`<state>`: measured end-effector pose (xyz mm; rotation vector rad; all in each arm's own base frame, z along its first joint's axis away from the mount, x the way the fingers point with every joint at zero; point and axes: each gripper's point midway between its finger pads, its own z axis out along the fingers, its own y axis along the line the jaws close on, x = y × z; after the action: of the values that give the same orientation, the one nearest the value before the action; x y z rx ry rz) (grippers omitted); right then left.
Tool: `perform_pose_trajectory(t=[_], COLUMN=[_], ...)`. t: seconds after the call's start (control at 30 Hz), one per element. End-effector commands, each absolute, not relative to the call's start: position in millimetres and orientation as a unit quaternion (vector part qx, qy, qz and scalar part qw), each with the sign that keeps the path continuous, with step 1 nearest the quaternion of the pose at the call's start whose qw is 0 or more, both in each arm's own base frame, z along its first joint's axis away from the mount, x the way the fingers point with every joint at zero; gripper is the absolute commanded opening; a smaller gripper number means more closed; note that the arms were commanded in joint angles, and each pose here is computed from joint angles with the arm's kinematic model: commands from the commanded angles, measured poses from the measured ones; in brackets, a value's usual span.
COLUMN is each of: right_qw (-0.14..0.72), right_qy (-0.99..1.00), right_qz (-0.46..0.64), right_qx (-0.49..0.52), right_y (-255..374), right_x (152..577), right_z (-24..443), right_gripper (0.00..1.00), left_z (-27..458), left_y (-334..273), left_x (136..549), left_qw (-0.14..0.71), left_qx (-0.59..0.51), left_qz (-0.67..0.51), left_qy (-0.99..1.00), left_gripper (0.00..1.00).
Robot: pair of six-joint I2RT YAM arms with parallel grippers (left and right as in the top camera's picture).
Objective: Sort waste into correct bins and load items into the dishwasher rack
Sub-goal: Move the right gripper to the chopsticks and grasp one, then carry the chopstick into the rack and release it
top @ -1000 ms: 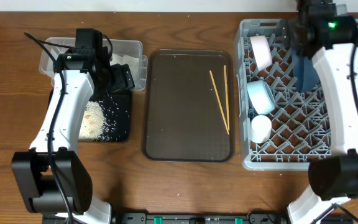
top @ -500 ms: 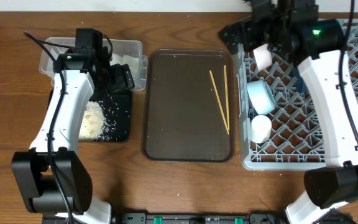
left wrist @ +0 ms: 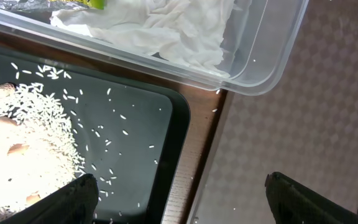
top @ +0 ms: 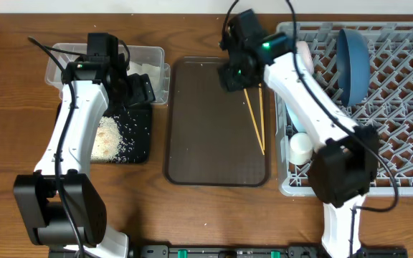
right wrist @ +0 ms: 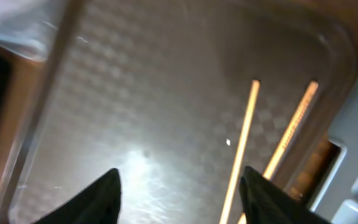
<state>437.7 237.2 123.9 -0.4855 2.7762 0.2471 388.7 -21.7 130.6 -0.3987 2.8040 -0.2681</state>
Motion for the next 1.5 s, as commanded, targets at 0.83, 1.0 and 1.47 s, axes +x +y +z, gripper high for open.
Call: perform_pose_trajectory(t=[0.83, 1.0, 1.47], right_qw=[0.040, 0.023, 0.012], right_qy=[0.989, 0.989, 0.992], right_qz=[-0.065, -0.071, -0.010], right_qx=[-0.124, -0.125, -0.124], right_y=[193.4, 188.3, 207.1], right_x=[423.7, 413.7, 407.5], right_z=[5.3, -6.1, 13.1], right_gripper=[0.31, 0.21, 0.01], left_z=[136.4, 136.4, 136.4], left_y=[-18.4, -18.4, -18.4], left_x=[390.5, 390.5, 390.6], left_qw=[0.157, 0.157, 0.157], left_qx=[-0.136, -0.136, -0.136], left_qz=[-0.087, -0.087, -0.087], left_qy=[0.974, 0.974, 0.974], left_gripper=[0.88, 0.88, 0.88])
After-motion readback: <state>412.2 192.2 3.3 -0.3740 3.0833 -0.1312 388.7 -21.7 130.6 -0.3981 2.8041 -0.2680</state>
